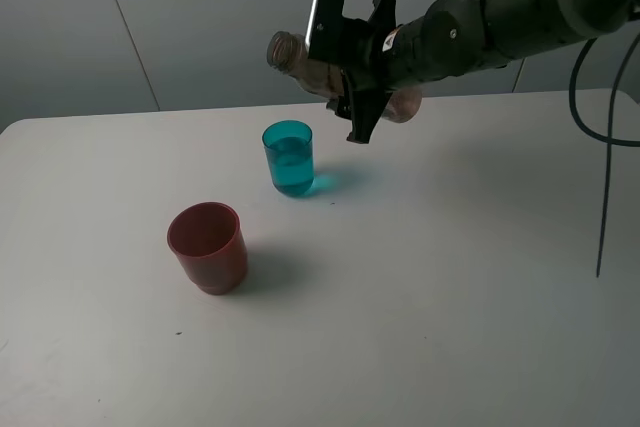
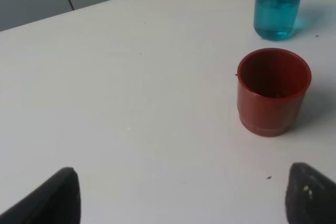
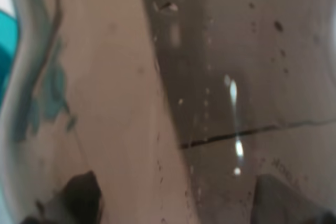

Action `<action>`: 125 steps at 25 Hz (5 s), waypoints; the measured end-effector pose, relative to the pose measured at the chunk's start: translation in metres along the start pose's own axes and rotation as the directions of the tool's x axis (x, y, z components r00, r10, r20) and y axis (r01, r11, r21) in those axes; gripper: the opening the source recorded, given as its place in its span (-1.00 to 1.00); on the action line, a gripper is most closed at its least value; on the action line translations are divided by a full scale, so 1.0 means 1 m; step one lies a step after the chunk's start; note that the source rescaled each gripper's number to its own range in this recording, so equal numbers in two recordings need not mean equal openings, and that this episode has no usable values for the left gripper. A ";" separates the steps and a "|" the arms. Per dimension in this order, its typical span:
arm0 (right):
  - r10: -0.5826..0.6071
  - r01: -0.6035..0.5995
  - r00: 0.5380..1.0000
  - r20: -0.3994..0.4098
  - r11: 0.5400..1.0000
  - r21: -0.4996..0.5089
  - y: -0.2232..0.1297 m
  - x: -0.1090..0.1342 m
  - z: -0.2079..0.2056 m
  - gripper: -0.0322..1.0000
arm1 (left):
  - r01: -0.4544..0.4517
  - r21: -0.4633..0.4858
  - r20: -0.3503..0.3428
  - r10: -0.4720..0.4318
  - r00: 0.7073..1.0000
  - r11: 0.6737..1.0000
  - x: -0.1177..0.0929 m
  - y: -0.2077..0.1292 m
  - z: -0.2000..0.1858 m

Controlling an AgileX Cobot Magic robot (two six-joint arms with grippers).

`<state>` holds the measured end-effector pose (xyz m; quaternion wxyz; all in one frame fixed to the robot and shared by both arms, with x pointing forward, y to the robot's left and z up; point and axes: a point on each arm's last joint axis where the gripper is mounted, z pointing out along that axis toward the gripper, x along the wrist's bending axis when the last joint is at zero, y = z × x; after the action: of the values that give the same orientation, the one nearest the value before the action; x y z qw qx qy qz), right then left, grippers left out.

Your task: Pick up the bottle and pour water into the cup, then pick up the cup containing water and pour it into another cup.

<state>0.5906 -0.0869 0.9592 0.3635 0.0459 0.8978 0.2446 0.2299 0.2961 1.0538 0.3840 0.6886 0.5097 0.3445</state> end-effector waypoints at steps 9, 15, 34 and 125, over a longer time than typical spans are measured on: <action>0.499 -0.499 0.866 0.039 0.866 0.006 -0.045 0.008 -0.017 -0.92 | 0.000 0.000 0.000 0.000 1.000 1.000 0.000 0.000 0.000; 0.699 -0.696 0.713 0.043 0.714 -0.078 -0.075 0.030 -0.025 -0.92 | 0.000 0.000 0.000 0.000 1.000 1.000 0.000 0.000 0.000; 0.755 -0.726 0.623 0.206 0.656 -0.209 -0.133 0.047 -0.032 -0.92 | 0.000 0.000 0.000 0.000 1.000 1.000 0.000 0.000 0.000; 0.834 -0.716 0.538 0.118 0.527 -0.458 -0.042 -0.004 -0.227 0.99 | 0.000 0.000 0.000 0.000 1.000 1.000 0.000 0.000 0.000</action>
<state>0.4447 -0.2167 1.0821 0.3570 0.4192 0.6460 0.5288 0.2299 0.2961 1.0538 0.3840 0.6886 0.5097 0.3445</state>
